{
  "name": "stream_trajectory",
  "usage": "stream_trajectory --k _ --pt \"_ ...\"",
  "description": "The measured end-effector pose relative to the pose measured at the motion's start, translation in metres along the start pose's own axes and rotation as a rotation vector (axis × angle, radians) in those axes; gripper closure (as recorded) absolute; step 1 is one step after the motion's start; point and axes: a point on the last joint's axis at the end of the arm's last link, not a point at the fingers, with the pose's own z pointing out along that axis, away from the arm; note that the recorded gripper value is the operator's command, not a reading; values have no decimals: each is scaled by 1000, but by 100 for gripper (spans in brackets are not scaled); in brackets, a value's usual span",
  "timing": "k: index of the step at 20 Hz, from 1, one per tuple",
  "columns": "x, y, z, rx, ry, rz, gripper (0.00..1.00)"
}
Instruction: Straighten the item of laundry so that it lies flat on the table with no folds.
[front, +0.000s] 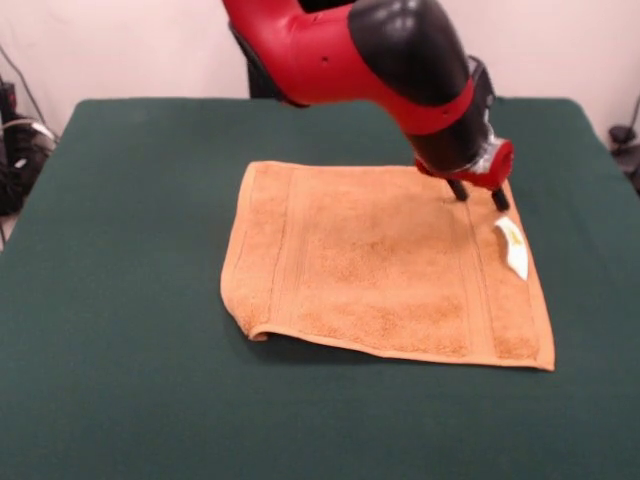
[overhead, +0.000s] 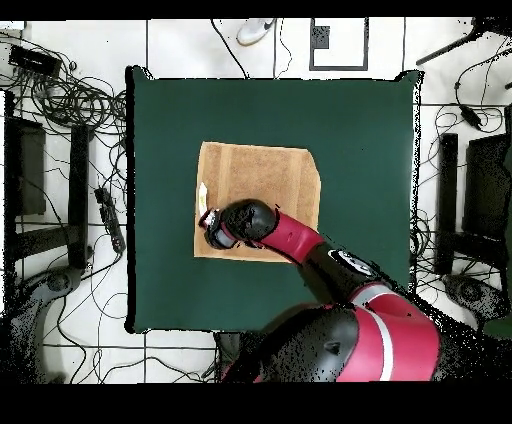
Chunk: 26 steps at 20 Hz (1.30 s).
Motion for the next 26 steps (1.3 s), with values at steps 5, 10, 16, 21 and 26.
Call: stream_trajectory --k 5,10,16,21,26 --pt "14 2 1 11 -92 -21 0" --pt "20 1 2 8 -136 -27 0" --pt "17 -7 0 -49 -119 15 0" --pt "8 -17 -2 -124 -60 75 0" --pt "4 -23 -2 -179 -16 115 0"
